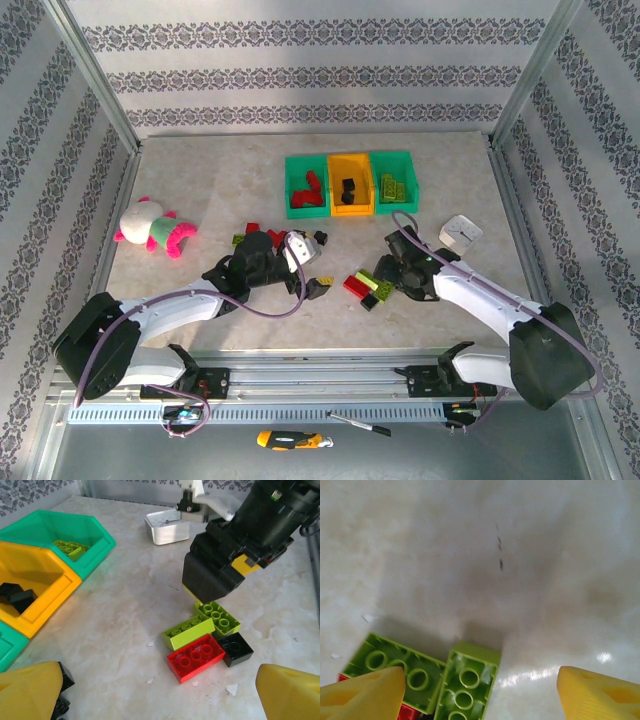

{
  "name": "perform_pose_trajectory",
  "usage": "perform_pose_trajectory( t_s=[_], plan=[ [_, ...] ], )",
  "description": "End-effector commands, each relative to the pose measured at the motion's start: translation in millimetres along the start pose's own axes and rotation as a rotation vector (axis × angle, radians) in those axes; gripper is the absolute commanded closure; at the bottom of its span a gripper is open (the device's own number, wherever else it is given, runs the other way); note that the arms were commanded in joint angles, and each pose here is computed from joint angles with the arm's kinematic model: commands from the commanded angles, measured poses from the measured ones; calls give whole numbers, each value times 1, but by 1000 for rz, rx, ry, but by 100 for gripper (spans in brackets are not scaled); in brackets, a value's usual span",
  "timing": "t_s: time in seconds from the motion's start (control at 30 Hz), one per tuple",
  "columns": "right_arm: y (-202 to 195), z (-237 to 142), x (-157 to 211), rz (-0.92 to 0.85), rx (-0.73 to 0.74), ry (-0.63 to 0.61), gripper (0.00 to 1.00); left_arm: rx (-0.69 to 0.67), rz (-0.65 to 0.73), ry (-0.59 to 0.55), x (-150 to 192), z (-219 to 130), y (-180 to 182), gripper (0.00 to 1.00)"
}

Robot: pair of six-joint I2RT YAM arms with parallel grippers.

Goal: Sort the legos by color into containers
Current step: Pick up the lego from the bottom-center of the table, then place the lego in the container.

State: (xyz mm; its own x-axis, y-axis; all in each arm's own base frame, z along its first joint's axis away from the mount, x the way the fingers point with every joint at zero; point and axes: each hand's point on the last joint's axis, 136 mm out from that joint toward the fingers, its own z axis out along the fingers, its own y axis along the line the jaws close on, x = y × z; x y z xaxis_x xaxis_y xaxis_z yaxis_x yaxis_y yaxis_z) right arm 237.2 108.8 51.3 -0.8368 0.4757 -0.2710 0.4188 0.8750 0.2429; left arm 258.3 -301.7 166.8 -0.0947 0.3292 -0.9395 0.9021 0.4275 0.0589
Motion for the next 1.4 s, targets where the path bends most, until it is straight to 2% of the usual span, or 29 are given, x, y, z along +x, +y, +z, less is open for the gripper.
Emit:
perform_pose_trajectory(
  t_s=[0.0,0.2,0.43,0.63,0.77,0.9,1.03,1.1,1.37],
  plan=[
    [3,8,3,153,-8,-3,21,70,54,-21,-1,0,-16,1],
    [3,25,10,197,19,37,28,72,50,-27,-2,0,-17,1],
    [-3,37,19,219,56,78,47,83,29,-30,0,-1,-19,1],
    [-5,33,17,211,68,65,64,84,26,-34,-1,0,-19,1],
    [-6,20,8,189,72,27,68,91,8,-30,-2,0,-19,1],
    [3,-1,-16,123,33,-67,67,65,-26,-35,-3,1,-15,1],
    [13,-21,-52,48,-4,-156,67,-28,-100,-64,-11,3,3,1],
    [21,-31,-77,2,-22,-201,68,-73,-166,-59,-15,5,13,1],
    [56,-49,-182,-165,-56,-432,70,-138,-216,-136,-26,12,29,1]
  ],
)
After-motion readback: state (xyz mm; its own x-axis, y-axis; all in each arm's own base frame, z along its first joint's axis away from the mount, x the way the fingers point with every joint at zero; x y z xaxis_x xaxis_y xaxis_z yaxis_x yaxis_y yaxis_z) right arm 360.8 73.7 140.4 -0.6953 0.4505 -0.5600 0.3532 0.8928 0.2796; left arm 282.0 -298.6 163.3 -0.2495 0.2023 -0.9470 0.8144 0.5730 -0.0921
